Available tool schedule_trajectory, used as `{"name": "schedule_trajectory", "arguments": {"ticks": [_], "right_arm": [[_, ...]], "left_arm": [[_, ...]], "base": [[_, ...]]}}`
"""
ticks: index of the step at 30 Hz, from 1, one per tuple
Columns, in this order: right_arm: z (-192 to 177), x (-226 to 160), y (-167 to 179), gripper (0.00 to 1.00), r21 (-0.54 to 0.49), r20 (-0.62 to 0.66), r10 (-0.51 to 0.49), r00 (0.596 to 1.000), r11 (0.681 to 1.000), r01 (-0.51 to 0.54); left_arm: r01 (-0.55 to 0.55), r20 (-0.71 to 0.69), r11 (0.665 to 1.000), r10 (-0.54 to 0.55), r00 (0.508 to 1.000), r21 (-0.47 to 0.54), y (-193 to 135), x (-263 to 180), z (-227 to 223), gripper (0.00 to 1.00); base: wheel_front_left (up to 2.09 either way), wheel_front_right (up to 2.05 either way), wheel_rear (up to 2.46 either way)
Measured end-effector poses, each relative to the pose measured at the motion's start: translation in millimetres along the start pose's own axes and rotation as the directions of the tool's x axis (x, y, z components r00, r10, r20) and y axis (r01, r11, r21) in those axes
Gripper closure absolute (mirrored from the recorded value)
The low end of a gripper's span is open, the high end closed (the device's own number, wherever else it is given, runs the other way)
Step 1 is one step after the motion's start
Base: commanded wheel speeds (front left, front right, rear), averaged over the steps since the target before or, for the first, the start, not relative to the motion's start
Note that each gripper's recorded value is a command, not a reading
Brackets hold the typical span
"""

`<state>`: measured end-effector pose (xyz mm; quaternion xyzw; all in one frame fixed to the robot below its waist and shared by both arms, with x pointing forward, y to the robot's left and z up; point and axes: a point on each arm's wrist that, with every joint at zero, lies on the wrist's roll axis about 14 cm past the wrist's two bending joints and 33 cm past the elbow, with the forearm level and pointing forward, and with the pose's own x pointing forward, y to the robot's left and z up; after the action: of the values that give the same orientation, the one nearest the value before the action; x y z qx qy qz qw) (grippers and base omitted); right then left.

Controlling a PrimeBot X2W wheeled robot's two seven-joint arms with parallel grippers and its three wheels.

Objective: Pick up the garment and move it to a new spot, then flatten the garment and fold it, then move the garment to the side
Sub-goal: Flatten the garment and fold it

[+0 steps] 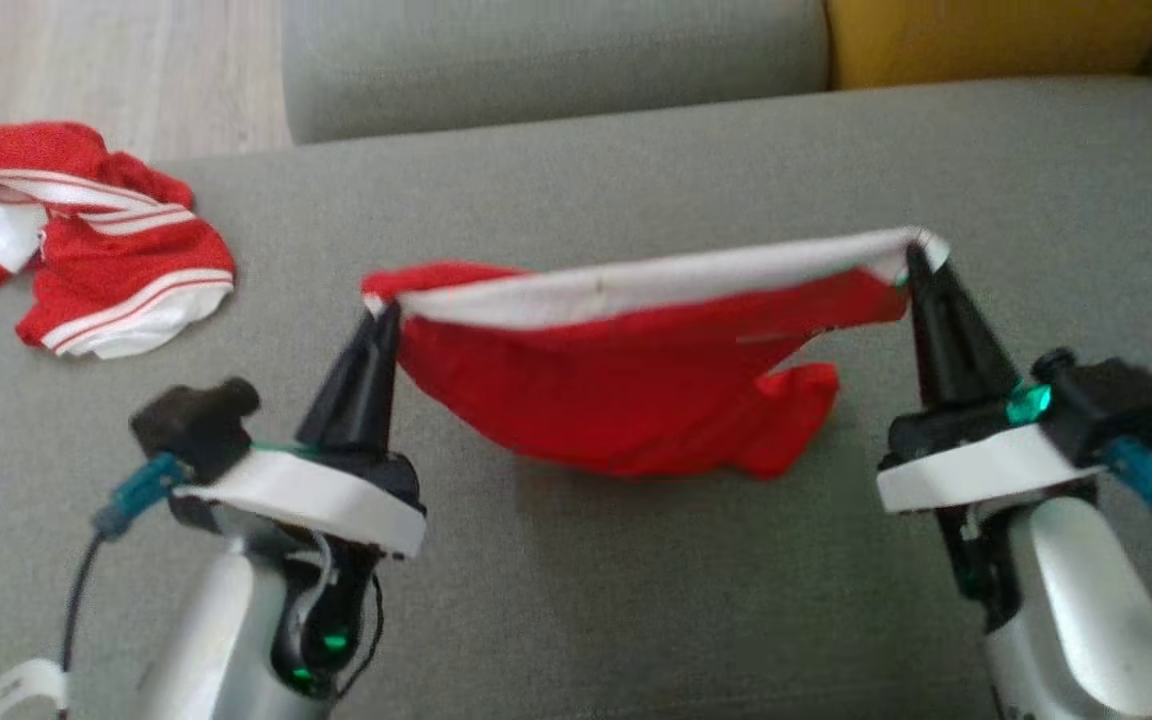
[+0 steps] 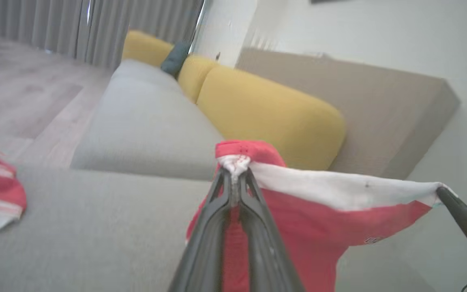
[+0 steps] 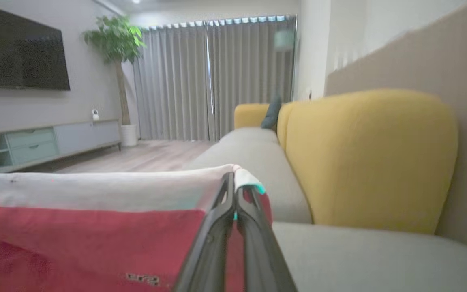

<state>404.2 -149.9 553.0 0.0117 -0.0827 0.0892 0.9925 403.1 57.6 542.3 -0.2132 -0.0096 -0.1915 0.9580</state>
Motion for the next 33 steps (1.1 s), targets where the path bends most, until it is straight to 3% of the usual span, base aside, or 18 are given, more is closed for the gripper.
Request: {"name": "schedule_trajectory", "arguments": {"ticks": [4,9,14,16,19,21,25,33], "right_arm": [[62.9,-0.7,3.8,1.0,-0.045,0.183,0.017,0.983,0.999,-0.009],[133.5,-13.6,6.7,1.0,-0.115,0.373,0.044,0.927,0.993,-0.001],[177.0,-25.9,8.9,1.0,-0.144,0.472,0.052,0.88,0.989,0.019],[180.0,-25.4,9.2,1.0,-0.154,0.464,0.051,0.884,0.988,0.024],[168.7,-18.3,8.0,1.0,-0.146,0.415,0.043,0.909,0.989,0.02],[140.4,-4.2,2.2,1.0,-0.113,0.329,0.02,0.944,0.993,0.019],[103.7,31.2,-7.1,1.0,-0.087,0.225,0.004,0.974,0.996,0.016],[130.0,123.8,-27.7,1.0,-0.129,0.344,0.01,0.939,0.991,0.037]], "left_arm": [[0.064,0.148,0.997,-0.071,0.986,0.05,-24.9,-3.9,56.4,1.0],[0.151,0.284,0.975,-0.193,0.939,0.163,-62.1,-15.1,121.0,1.0],[0.225,0.376,0.94,-0.311,0.873,0.257,-99.4,-24.0,173.7,1.0],[0.237,0.366,0.929,-0.334,0.868,0.286,-104.9,-22.8,180.5,1.0],[0.221,0.301,0.927,-0.313,0.901,0.301,-94.5,-10.1,171.0,1.0],[0.189,0.198,0.949,-0.242,0.95,0.252,-68.1,12.4,143.8,1.0],[0.154,0.084,0.962,-0.176,0.981,0.224,-34.6,49.4,112.5,1.0],[0.11,0.156,0.946,-0.164,0.974,0.306,-10.2,139.1,136.2,1.0]], "base": [[0.0,0.0,0.0],[0.0,0.0,0.0],[0.0,0.0,0.0],[0.0,0.0,0.0],[0.0,0.0,0.0],[0.0,0.0,0.0],[0.0,0.0,0.0],[0.0,0.0,0.0]]}}
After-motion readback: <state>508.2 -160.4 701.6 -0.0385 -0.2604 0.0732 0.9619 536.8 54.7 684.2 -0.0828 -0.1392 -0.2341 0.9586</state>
